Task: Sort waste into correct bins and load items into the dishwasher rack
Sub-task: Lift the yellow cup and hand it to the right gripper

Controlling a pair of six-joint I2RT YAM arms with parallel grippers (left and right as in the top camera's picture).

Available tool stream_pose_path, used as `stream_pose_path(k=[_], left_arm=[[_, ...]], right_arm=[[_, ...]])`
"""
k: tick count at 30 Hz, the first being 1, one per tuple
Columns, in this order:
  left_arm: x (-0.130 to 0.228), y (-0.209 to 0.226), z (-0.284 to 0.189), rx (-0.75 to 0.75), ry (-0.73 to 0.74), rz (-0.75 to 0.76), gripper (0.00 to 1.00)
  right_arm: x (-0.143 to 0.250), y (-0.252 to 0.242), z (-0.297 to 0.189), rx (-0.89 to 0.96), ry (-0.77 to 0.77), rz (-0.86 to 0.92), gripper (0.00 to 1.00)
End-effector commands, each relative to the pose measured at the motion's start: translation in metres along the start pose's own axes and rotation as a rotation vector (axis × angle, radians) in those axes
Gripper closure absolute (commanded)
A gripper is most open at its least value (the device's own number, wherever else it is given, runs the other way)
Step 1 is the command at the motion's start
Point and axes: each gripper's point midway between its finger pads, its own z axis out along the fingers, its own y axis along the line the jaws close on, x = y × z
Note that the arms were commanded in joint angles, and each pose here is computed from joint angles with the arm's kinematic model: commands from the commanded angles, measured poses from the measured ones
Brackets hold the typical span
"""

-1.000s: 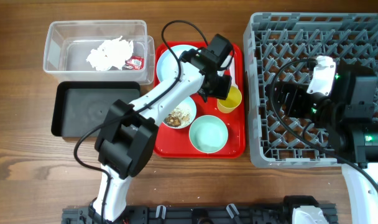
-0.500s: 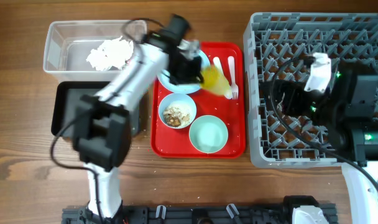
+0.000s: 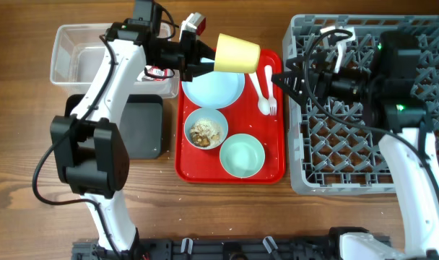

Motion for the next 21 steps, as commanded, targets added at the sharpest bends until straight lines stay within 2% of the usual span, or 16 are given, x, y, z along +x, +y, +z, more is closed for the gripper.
stream_pose_path(k=[1, 9, 11, 13, 17, 18, 20, 21], left_arm=[[0.016, -0.024, 0.013, 0.062, 0.056, 0.031, 0.96], [0.029, -0.025, 0.038, 0.059, 0.119, 0.018, 0.96], [0.03, -0.025, 0.039, 0.059, 0.124, 0.019, 0.96], [0.03, -0.025, 0.039, 0.059, 0.124, 0.019, 0.96], [0.031, -0.025, 0.039, 0.059, 0.124, 0.019, 0.96], [0.031, -0.025, 0.039, 0.059, 0.124, 0.019, 0.96], [0.03, -0.025, 0.039, 0.059, 0.124, 0.021, 0.94], [0.03, -0.025, 0.04, 0.058, 0.123, 0.021, 0.91]], right_arm=[[-0.001, 0.008, 0.008, -0.156, 0.018, -0.004, 0.0], [0.002, -0.002, 0.03, -0.184, 0.036, -0.007, 0.01], [0.005, -0.001, 0.035, -0.194, 0.047, -0.002, 0.08], [0.009, 0.002, 0.041, -0.207, 0.062, 0.001, 0.2], [0.01, 0.004, 0.043, -0.209, 0.066, 0.002, 0.32], [0.01, 0.004, 0.043, -0.209, 0.065, 0.002, 0.39], [0.009, 0.002, 0.043, -0.199, 0.063, 0.002, 0.51], [0.009, -0.002, 0.044, -0.178, 0.06, 0.012, 0.52]])
